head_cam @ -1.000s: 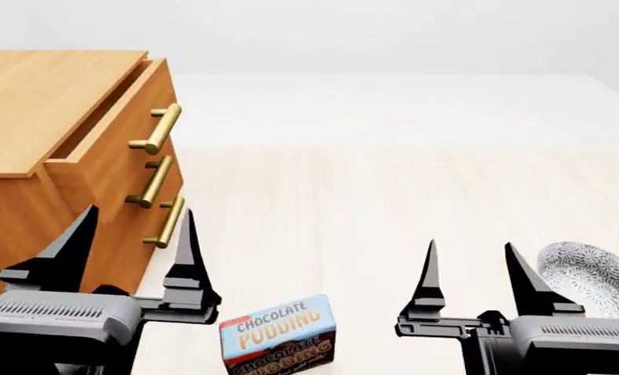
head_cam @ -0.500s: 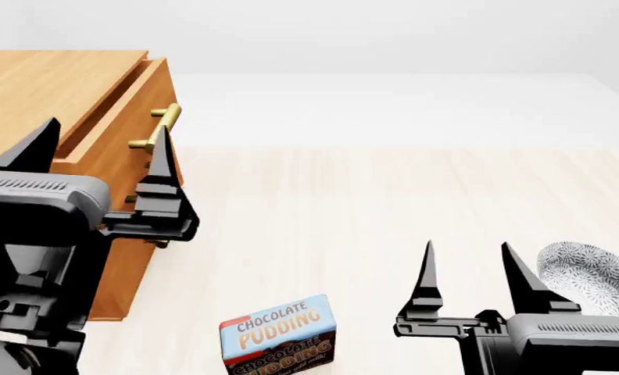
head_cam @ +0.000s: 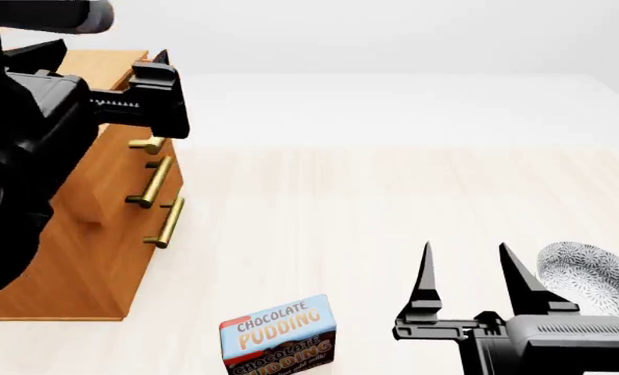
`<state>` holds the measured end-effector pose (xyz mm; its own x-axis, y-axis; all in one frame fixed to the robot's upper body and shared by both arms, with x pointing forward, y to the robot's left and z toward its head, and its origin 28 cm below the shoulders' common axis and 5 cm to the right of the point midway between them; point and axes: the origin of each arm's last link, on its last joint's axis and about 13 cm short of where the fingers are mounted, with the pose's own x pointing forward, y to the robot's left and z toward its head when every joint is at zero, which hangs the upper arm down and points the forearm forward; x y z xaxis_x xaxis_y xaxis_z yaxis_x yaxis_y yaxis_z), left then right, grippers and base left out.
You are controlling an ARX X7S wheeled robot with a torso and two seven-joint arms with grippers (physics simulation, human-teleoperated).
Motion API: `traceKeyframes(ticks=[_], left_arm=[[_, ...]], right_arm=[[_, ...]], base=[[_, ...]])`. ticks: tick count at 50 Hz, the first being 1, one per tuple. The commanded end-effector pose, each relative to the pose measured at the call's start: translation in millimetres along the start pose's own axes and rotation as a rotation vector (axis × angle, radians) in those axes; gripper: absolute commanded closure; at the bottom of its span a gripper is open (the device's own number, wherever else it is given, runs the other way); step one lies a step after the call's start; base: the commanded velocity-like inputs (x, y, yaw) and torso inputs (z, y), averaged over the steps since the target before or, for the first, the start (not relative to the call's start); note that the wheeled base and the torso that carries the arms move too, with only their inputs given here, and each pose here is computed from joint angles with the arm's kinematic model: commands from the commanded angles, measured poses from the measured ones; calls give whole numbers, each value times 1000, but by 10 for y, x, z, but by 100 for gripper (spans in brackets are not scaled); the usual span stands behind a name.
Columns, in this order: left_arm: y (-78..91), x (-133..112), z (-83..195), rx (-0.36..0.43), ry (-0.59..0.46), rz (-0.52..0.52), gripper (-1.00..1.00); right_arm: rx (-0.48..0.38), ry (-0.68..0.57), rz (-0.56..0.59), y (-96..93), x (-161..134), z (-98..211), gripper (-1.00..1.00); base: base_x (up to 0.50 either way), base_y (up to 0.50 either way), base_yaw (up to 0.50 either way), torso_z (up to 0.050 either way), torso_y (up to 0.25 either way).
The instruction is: Put the butter at the back in the top drawer of the cabinet and close it.
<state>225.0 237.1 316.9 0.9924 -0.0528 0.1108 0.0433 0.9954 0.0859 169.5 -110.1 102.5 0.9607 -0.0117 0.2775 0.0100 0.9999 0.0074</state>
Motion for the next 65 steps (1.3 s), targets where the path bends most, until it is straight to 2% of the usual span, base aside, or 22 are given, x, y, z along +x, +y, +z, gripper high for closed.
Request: traceKeyframes(ticks=[1, 11, 20, 26, 40, 49, 65], left_arm=[[66, 192, 402, 49, 147, -49, -100], [117, 479, 616, 108, 294, -27, -100], [156, 653, 756, 75, 458, -49, -100], [180, 742, 831, 48, 525, -49, -100], [194, 845, 859, 31, 633, -27, -100], [183, 897, 766, 59, 694, -5, -100], [185, 972, 629, 70, 746, 1, -100]], right_arm=[[3, -1, 7, -3, -18, 17, -100], [3, 2, 11, -1, -23, 17, -100], [1, 8, 15, -1, -15, 12, -100], [1, 15, 16, -5, -2, 5, -100], [-1, 21, 23, -6, 2, 4, -100], [-5, 24, 29, -1, 1, -2, -100], [-9, 25, 33, 2, -6, -6, -100]], base=[[0, 0, 0, 0, 0], [0, 0, 0, 0, 0], [0, 0, 0, 0, 0], [0, 0, 0, 0, 0], [0, 0, 0, 0, 0], [0, 0, 0, 0, 0], [0, 0, 0, 0, 0]])
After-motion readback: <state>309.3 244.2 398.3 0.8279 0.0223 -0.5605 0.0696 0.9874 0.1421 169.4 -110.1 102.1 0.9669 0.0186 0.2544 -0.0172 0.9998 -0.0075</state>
